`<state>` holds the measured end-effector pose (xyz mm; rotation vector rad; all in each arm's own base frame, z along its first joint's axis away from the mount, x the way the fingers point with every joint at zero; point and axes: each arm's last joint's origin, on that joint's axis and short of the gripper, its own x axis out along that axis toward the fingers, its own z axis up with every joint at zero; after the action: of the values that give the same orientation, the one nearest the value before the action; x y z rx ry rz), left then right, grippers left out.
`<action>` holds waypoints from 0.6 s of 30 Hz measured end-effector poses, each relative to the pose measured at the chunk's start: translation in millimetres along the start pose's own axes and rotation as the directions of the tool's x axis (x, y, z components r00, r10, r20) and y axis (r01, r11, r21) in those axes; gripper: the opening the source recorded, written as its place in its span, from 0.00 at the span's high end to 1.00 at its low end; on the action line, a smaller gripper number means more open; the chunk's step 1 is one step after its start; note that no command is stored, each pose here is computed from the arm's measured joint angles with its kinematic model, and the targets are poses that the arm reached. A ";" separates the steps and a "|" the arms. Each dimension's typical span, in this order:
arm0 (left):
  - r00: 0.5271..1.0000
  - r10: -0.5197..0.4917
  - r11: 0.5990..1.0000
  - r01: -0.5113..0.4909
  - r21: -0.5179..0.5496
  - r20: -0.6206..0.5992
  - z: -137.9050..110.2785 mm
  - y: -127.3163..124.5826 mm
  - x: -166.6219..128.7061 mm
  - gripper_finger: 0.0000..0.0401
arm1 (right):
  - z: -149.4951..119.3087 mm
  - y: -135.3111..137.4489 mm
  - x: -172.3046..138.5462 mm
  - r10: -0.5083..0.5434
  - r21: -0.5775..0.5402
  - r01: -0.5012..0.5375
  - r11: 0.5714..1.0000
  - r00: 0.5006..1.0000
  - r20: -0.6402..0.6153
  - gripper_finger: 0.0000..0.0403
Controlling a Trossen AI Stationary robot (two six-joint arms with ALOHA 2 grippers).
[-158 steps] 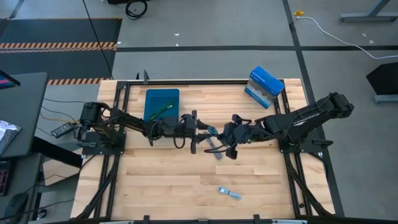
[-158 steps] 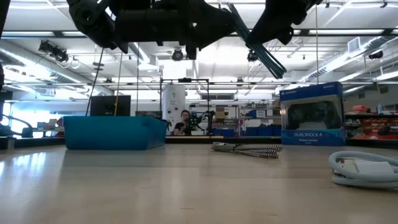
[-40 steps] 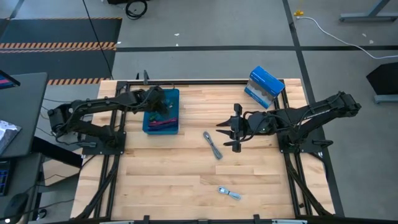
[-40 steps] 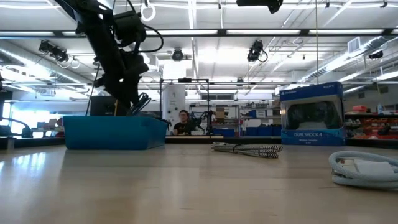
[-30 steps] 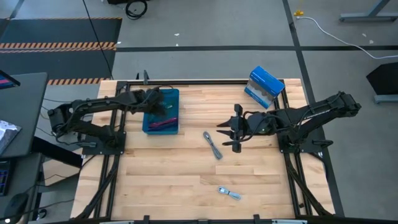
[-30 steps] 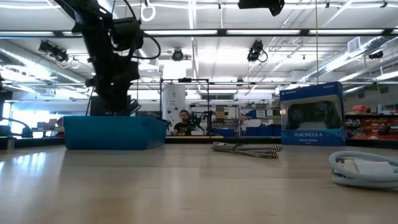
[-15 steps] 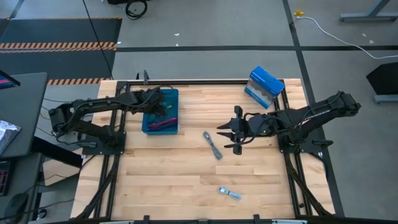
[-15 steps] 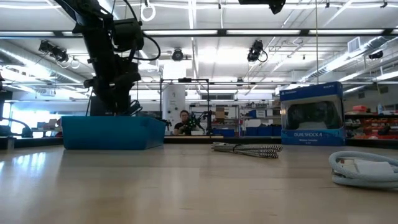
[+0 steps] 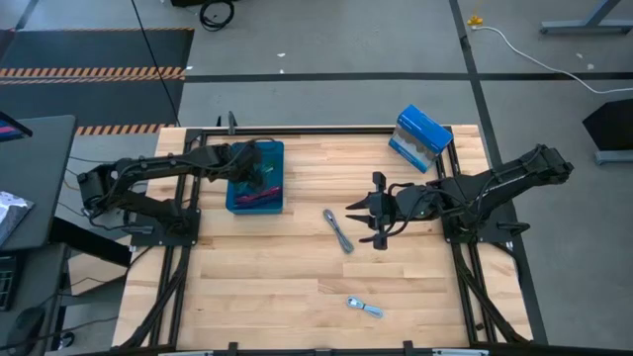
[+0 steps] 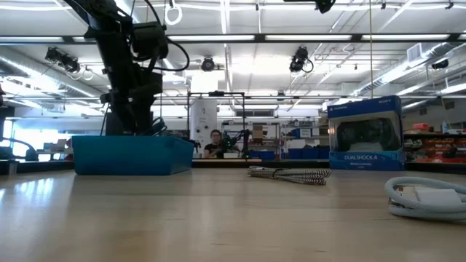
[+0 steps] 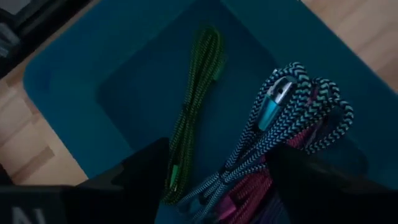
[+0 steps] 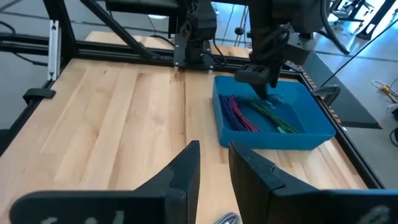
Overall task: Pick and place USB-C Cables
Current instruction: Put the black blue charger cable into the blue bin
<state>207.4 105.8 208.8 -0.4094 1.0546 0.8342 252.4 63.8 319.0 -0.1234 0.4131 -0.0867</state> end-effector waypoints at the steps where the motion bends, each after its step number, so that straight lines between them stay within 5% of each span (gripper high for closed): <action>1: 1.000 -0.010 1.000 0.010 0.006 -0.013 -1.0 -0.2 0.0 0.32 | -0.3 -0.1 0.0 0.000 -0.003 0.000 1.000 1.000 -0.003 0.77; 14: 0.996 -0.033 0.998 0.037 0.049 -0.079 -7.5 -1.9 -1.0 0.31 | -0.7 0.6 -0.1 0.013 0.054 -0.012 0.998 1.000 -0.007 0.77; 18: 0.996 -0.058 0.988 0.067 0.135 -0.071 -8.5 -8.1 -2.6 0.32 | -0.8 3.0 -0.7 0.041 0.079 -0.041 0.996 0.999 -0.007 0.77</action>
<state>207.9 94.0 206.5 -0.3537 1.1479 0.6910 251.6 66.8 318.2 -0.0363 0.4204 -0.0633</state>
